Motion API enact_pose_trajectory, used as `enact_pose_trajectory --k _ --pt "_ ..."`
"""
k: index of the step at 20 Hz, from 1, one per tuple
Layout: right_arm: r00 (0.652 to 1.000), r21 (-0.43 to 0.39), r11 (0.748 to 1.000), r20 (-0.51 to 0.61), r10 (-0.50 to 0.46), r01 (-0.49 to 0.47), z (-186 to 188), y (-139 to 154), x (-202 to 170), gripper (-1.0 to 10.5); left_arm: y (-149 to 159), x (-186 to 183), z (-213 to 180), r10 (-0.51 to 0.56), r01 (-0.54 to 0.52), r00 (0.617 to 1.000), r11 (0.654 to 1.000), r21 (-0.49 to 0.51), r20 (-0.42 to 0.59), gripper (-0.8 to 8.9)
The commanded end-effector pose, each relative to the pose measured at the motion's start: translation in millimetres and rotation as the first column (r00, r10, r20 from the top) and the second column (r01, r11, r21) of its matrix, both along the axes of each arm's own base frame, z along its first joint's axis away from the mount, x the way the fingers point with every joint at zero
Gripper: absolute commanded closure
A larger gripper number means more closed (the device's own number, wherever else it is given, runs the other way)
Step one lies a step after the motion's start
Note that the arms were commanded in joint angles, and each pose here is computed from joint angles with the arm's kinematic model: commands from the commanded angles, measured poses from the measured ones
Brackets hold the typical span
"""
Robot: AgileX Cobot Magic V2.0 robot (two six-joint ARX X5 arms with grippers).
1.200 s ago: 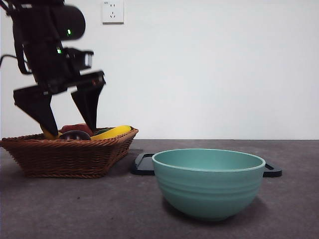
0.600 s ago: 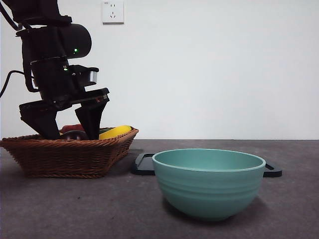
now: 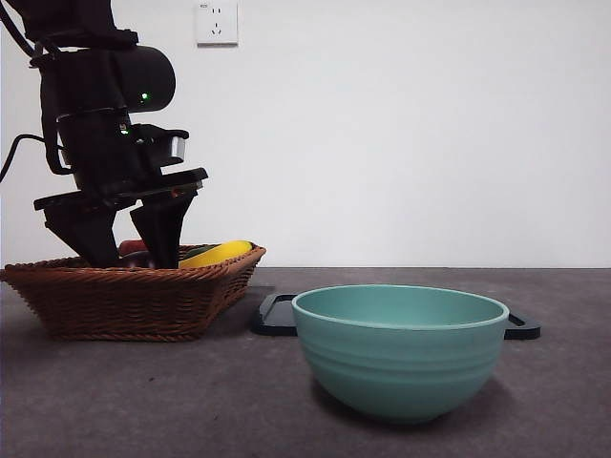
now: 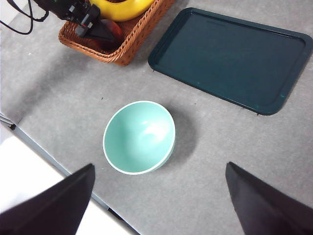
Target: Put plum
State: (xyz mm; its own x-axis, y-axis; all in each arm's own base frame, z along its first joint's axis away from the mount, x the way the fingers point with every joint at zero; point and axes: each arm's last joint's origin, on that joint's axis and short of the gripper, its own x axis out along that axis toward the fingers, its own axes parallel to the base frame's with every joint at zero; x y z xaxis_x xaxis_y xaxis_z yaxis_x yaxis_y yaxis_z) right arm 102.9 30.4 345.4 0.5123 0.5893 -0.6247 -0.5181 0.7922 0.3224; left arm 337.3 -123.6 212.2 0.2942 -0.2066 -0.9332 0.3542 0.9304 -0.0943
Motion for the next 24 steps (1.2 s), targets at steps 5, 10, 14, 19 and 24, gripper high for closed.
enact_pose_trajectory --k 5,10,14,19,24 --pt "1.000 0.012 1.000 0.020 0.000 -0.001 6.3 0.5 0.0 5.2 -7.6 -12.6 64.4 -0.028 0.045 0.982 0.995 -0.084 0.185 5.72" --pt "1.000 0.004 1.000 0.022 -0.008 0.007 6.2 0.3 0.1 5.2 -17.6 -67.0 123.2 -0.136 0.200 0.948 0.958 -0.205 0.289 5.72" --pt "1.000 0.004 1.000 0.021 -0.008 0.007 6.2 0.3 0.2 5.2 -48.0 -106.0 136.5 -0.303 0.377 0.907 0.894 -0.243 0.293 5.72" --pt "1.000 0.004 1.000 0.021 -0.008 0.007 6.2 0.3 0.1 5.2 -99.9 -126.9 116.2 -0.475 0.524 0.847 0.823 -0.220 0.240 5.72" --pt "1.000 0.004 1.000 0.021 -0.007 0.007 6.1 0.3 0.1 5.2 -142.8 -128.8 74.9 -0.588 0.607 0.794 0.778 -0.161 0.155 5.72"
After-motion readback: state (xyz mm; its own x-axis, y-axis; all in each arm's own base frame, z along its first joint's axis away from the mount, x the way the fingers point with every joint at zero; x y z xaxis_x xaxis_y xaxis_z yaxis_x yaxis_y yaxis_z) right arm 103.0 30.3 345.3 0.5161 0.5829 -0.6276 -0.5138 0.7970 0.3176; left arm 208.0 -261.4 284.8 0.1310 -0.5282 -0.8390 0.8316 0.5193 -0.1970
